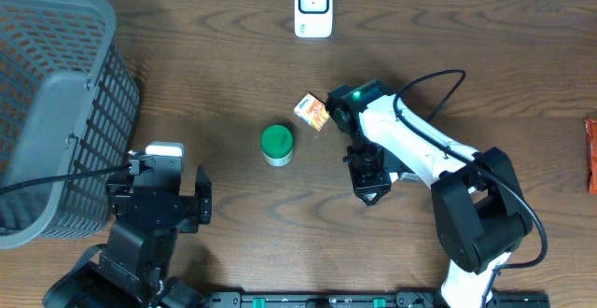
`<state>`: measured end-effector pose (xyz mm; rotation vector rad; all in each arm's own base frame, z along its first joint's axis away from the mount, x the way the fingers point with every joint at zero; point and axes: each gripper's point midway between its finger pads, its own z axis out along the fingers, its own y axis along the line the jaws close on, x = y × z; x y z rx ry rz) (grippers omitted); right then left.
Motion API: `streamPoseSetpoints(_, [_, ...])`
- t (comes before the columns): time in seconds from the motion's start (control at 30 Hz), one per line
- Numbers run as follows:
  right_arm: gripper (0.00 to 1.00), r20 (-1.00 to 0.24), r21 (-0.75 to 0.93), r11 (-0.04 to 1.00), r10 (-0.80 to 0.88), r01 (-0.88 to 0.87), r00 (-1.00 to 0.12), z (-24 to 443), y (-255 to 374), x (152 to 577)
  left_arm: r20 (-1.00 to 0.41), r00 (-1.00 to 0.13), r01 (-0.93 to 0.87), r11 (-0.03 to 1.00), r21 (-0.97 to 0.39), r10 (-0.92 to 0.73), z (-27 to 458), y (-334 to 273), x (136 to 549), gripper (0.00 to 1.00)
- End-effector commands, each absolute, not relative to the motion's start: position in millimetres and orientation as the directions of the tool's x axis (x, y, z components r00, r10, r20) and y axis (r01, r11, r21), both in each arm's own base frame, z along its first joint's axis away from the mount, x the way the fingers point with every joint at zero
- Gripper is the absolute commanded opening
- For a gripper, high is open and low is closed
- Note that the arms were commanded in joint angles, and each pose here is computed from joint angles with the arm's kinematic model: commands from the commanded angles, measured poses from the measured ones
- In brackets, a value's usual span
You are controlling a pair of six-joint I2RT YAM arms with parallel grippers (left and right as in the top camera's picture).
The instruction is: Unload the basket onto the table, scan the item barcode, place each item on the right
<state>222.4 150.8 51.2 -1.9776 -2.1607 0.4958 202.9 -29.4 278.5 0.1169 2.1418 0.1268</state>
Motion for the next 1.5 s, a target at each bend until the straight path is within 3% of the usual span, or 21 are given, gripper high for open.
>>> streamPoseSetpoints(0.0, [0.49,-0.114,-0.342,0.075,0.986,0.937,-0.121,51.8,148.7,226.6,-0.832,-0.54,0.026,0.99,0.137,0.129,278.4,-27.9,202.3,0.88])
streamPoseSetpoints(0.13, [0.64,-0.063,-0.3,0.23,0.964,0.926,-0.26,47.9,152.6,239.7,-0.832,-0.54,0.027,0.99,0.136,0.129,278.4,-28.0,202.2,0.88])
streamPoseSetpoints(0.4, [0.74,-0.029,-0.182,0.48,0.87,0.858,-0.493,69.2,151.8,283.1,-0.832,-0.54,0.027,0.99,0.136,0.129,278.4,-28.0,202.2,0.88])
streamPoseSetpoints(0.5, [0.81,-0.099,-0.207,0.491,0.85,0.846,-0.517,96.1,129.9,290.0,-0.832,-0.54,0.026,0.99,0.137,0.129,278.4,-27.9,202.3,0.88])
streamPoseSetpoints(0.63, [0.99,-0.148,-0.238,0.524,0.812,0.818,-0.564,119.9,104.0,289.8,-0.832,-0.54,0.027,0.99,0.137,0.13,278.4,-27.9,202.3,0.88])
streamPoseSetpoints(0.83, [0.99,-0.14,-0.313,0.523,0.8,0.793,-0.583,97.2,74.1,280.5,-0.832,-0.54,0.026,0.99,0.137,0.129,278.4,-27.9,202.3,0.88])
streamPoseSetpoints(1.07, [0.99,-0.054,-0.202,0.592,0.788,0.78,-0.613,43.5,82.2,291.3,-0.832,-0.54,0.026,0.99,0.137,0.129,278.4,-27.9,202.3,0.88])
streamPoseSetpoints(1.27, [0.99,-0.07,-0.167,0.597,0.787,0.784,-0.614,10.1,81.5,287.8,-0.832,-0.54,0.026,0.99,0.137,0.129,278.4,-27.9,202.3,0.88])
streamPoseSetpoints(1.47, [0.98,-0.014,-0.191,0.596,0.793,0.78,-0.609,-17.7,80.3,260.4,-0.832,-0.54,0.027,0.99,0.137,0.13,278.4,-27.9,202.3,0.88])
